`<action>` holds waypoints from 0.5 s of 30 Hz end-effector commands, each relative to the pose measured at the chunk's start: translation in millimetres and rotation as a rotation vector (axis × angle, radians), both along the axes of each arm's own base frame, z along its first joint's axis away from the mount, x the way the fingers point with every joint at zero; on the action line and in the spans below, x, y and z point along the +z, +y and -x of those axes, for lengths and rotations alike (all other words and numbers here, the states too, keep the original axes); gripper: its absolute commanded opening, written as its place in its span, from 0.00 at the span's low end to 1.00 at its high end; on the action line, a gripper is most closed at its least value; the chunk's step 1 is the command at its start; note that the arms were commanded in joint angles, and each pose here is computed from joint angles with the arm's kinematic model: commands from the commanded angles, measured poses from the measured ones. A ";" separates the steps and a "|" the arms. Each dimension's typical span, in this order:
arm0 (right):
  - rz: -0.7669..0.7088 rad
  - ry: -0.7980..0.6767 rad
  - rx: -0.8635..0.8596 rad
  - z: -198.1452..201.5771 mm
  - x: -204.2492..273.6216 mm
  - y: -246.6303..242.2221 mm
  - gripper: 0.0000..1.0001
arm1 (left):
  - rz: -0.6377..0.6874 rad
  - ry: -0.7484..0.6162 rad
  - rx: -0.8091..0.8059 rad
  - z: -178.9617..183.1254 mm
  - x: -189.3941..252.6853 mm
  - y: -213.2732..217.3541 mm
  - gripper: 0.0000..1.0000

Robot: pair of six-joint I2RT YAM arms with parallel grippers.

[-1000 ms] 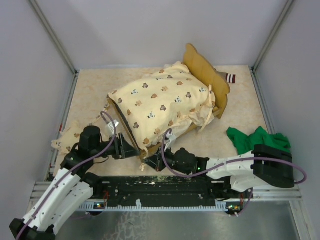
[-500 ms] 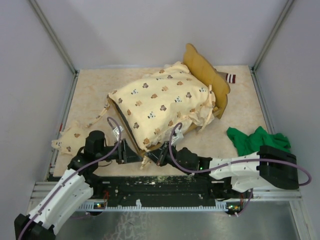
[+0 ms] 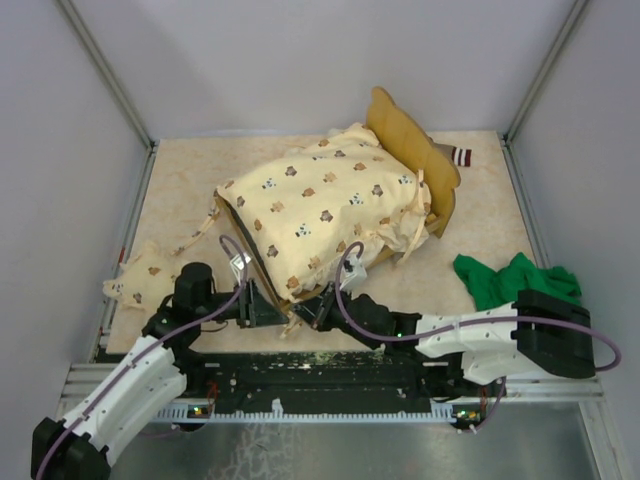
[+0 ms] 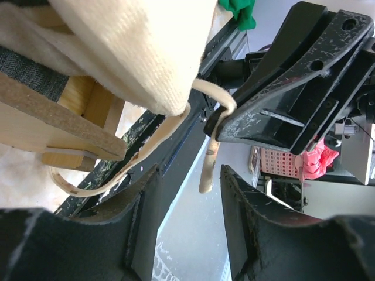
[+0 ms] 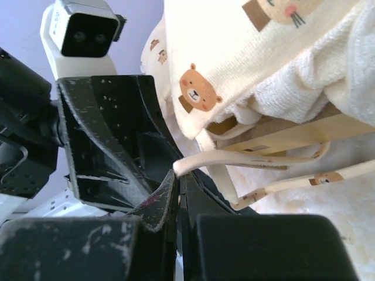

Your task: Set up the pet bed

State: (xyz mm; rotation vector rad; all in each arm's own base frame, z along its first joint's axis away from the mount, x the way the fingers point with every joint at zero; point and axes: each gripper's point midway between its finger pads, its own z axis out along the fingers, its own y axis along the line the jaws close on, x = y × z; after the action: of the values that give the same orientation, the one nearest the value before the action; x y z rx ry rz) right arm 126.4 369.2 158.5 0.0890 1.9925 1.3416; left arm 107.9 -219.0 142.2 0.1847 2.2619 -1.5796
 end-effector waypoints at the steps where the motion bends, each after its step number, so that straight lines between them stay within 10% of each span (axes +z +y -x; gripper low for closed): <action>1: -0.088 0.004 -0.017 -2.7 30.0 16.1 0.00 | 0.040 -0.029 -0.026 1.1 6.2 -3.7 0.48; 4: -0.087 0.010 -0.017 -3.7 31.2 21.3 0.00 | 0.046 -0.045 -0.041 0.4 10.9 -5.3 0.38; 8: -0.062 0.072 -0.032 -4.1 28.4 25.8 0.00 | 0.011 -0.076 -0.021 -6.0 11.3 -3.4 0.00; 15: 0.082 0.411 -0.284 1.8 -8.3 -20.3 0.20 | -0.136 -0.074 0.169 -33.6 -1.2 12.9 0.00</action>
State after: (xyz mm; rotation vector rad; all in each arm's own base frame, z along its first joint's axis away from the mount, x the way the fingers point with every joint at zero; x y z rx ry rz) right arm 129.9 380.7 158.0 0.3379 2.1782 1.2607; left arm 123.4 -215.6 141.3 0.1537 2.2674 -1.4696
